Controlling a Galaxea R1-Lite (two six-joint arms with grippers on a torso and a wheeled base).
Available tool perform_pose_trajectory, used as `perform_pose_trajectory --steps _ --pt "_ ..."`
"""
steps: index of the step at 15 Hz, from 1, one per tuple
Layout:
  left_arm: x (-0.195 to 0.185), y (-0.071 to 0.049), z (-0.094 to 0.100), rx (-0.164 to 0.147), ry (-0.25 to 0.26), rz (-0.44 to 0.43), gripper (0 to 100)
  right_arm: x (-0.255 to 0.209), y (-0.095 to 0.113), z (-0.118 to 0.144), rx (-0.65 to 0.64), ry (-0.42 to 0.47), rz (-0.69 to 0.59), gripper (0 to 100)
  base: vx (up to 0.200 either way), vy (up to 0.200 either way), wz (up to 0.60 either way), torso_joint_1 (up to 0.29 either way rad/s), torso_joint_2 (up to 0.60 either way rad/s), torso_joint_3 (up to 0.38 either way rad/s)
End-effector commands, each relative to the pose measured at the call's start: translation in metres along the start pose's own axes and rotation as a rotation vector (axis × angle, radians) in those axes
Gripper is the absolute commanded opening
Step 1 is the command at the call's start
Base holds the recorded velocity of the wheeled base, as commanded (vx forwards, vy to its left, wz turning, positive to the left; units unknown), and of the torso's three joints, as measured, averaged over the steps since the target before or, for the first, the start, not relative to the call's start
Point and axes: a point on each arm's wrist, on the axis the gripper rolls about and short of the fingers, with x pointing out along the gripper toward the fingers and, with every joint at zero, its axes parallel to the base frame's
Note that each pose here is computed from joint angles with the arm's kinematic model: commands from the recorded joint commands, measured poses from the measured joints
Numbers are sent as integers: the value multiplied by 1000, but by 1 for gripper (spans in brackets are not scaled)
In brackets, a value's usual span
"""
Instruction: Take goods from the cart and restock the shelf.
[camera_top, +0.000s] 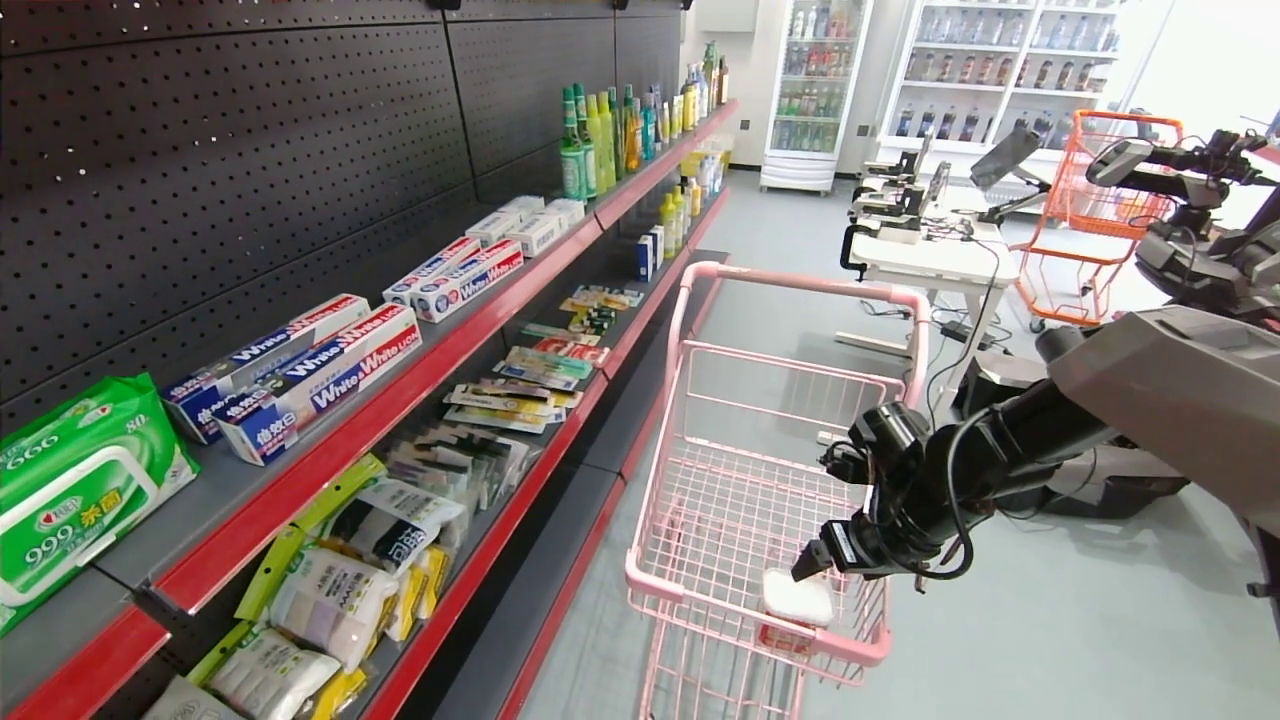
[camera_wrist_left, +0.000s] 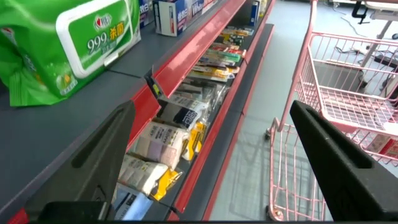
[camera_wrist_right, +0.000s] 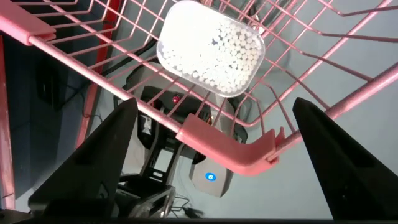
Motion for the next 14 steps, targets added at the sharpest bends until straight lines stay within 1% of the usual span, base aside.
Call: perform_pose_trajectory --steps 1,4,6,11,13,14 --pt "0 0 0 0 1 1 100 -1 0 1 -2 -5 1 100 0 0 0 -154 349 193" --pt "0 0 0 0 1 1 100 -1 2 1 -8 -6 2 100 0 0 0 -163 369 199" --pt "0 0 0 0 1 1 100 -1 3 1 -40 -5 2 100 0 0 0 -151 349 186" --pt "0 0 0 0 1 1 100 -2 18 12 -82 -38 21 100 0 0 0 -18 43 24" --pt "0 0 0 0 1 1 100 -1 24 12 -87 20 -2 100 0 0 0 0 0 0" --pt "0 0 0 0 1 1 100 -1 27 11 -84 75 -15 100 0 0 0 0 0 0"
